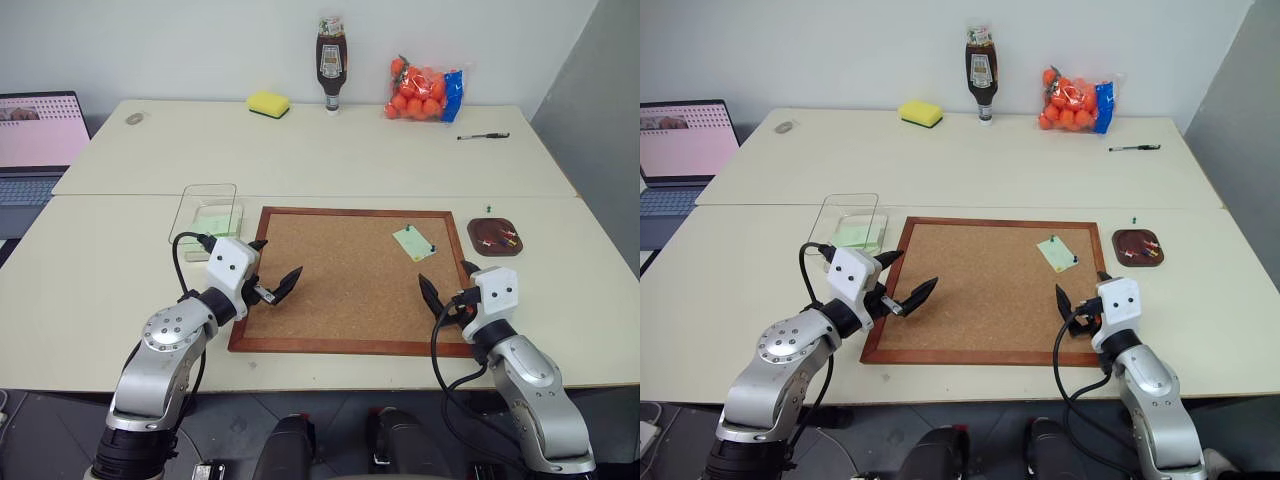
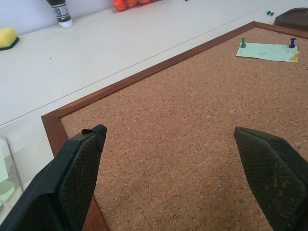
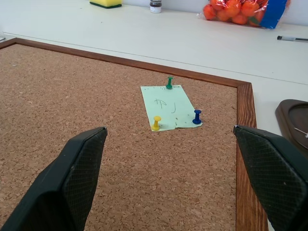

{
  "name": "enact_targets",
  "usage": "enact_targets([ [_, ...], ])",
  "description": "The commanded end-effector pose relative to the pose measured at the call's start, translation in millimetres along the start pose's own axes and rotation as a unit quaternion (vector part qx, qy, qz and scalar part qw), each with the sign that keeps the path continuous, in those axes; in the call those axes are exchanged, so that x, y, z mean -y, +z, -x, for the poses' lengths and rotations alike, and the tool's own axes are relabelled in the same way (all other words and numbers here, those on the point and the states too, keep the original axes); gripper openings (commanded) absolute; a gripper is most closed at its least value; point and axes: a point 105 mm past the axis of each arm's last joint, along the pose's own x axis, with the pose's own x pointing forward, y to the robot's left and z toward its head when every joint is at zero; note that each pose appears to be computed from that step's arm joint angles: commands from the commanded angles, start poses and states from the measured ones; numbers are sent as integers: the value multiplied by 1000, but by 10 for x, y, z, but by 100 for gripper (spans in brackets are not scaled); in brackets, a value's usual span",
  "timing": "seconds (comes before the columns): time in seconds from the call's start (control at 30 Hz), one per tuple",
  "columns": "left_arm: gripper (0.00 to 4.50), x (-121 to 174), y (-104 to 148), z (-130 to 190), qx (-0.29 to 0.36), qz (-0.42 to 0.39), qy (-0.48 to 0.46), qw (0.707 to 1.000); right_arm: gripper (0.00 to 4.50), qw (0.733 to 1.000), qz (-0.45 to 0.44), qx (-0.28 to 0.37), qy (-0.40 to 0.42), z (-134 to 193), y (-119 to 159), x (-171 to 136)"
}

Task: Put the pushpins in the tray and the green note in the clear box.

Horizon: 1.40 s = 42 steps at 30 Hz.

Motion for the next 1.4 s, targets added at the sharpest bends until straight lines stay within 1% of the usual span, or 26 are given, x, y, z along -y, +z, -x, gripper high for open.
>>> enact_targets([
  [0.03, 450, 36, 162, -15, 33, -17, -11, 999, 446, 1000, 3, 16, -2, 12, 78, 10],
  [0.2, 450, 30, 145, -12, 22, -19, -12, 1000, 446, 1000, 2, 15, -1, 15, 77, 7],
  [0.3, 450, 49, 147, -30, 14, -13, -32, 999, 446, 1000, -1, 16, 0, 10, 78, 4],
  [0.43, 450, 25, 215, -56, 25, -11, -45, 999, 446, 1000, -6, 17, 3, 9, 84, -8],
  [0.6, 450, 20, 321, -126, 40, -31, -61, 997, 446, 1000, -6, 20, 20, 0, 114, -50],
  [0.7, 450, 74, 368, -187, 45, -33, -83, 995, 446, 999, -2, 23, 27, -16, 146, -58],
  [0.83, 450, 146, 368, -231, 41, -35, -110, 992, 446, 999, -1, 25, 32, -32, 176, -53],
  [0.9, 412, 257, 361, -289, 38, -35, -146, 988, 450, 999, 1, 30, 35, -61, 243, -18],
  [0.93, 404, 300, 359, -312, 38, -37, -160, 986, 450, 999, 1, 33, 36, -73, 273, -3],
  [1.0, 365, 374, 376, -368, 39, -37, -183, 982, 450, 999, 0, 35, 42, -88, 326, 16],
  [1.07, 337, 453, 399, -409, 43, -36, -209, 976, 450, 998, -2, 33, 49, -96, 353, 22],
  [1.1, 311, 487, 404, -444, 46, -41, -216, 974, 450, 998, -3, 32, 53, -99, 361, 21],
  [1.17, 280, 544, 379, -510, 45, -43, -229, 971, 450, 998, -4, 24, 64, -108, 363, 0],
  [1.2, 250, 563, 358, -535, 42, -45, -235, 970, 450, 998, -5, 21, 67, -113, 366, -4],
  [1.23, 237, 572, 344, -548, 41, -46, -238, 969, 450, 997, -6, 20, 68, -115, 368, -5],
  [1.3, 193, 593, 304, -578, 38, -51, -244, 968, 450, 997, -8, 15, 75, -121, 375, -14],
  [1.33, 180, 604, 284, -598, 36, -52, -246, 967, 450, 997, -9, 12, 79, -126, 377, -20],
  [1.37, 151, 614, 262, -622, 35, -53, -247, 967, 450, 997, -9, 8, 81, -135, 379, -19],
  [1.4, 136, 619, 248, -637, 34, -53, -248, 967, 450, 997, -8, 5, 81, -140, 381, -17],
])
